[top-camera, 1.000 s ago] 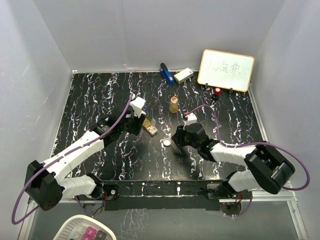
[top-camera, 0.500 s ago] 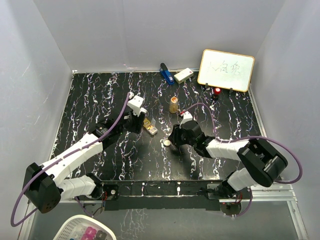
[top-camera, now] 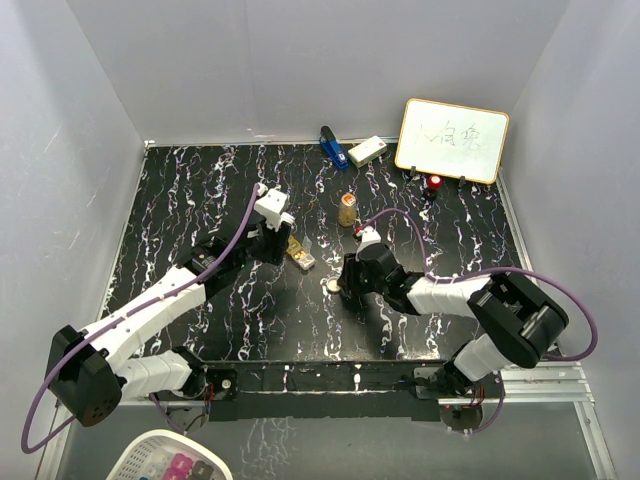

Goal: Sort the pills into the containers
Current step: Pick up the lid of the pill bottle at the center of the board.

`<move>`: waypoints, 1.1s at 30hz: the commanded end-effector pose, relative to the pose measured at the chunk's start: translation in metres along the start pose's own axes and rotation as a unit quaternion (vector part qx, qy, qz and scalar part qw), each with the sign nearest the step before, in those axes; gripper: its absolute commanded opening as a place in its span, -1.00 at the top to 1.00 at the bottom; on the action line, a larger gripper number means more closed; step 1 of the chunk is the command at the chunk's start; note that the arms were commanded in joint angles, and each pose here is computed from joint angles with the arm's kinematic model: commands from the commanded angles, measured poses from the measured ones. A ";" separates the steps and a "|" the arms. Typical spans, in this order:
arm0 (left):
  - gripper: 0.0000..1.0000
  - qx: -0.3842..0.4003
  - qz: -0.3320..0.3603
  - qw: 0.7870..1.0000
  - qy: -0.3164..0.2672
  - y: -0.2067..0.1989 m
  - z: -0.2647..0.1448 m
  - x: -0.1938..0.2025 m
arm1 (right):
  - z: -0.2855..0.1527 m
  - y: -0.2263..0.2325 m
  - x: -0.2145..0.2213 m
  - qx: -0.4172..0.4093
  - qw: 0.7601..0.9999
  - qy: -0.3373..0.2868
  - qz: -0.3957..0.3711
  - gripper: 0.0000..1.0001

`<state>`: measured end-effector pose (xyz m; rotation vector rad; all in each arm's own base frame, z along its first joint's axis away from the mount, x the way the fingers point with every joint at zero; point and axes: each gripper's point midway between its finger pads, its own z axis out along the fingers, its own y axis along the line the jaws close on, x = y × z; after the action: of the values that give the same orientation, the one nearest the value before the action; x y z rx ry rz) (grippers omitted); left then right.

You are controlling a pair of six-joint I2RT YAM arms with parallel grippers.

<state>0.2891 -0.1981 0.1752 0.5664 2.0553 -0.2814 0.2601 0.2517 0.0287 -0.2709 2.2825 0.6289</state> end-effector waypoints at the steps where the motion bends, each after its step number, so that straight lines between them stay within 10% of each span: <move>1: 1.00 -0.007 -0.005 1.000 -0.029 0.003 -0.008 -0.012 | 0.005 0.012 -0.018 -0.001 1.000 -0.021 -0.011 0.43; 14: 1.00 -0.019 -0.008 0.999 -0.035 0.008 -0.012 -0.012 | 0.013 -0.010 0.011 0.113 0.991 0.038 -0.059 1.00; 23: 1.00 -0.003 -0.016 0.999 -0.041 0.002 -0.015 -0.012 | -0.018 -0.003 -0.039 0.213 0.968 -0.060 -0.120 1.00; 33: 1.00 0.015 -0.019 0.999 -0.045 -0.005 -0.013 -0.014 | -0.075 -0.018 -0.097 0.376 0.888 -0.191 -0.182 1.00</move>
<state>0.2838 -0.1967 0.1825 0.5372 2.0219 -0.3160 0.2723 0.2221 0.0834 -0.3012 2.0396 -0.1728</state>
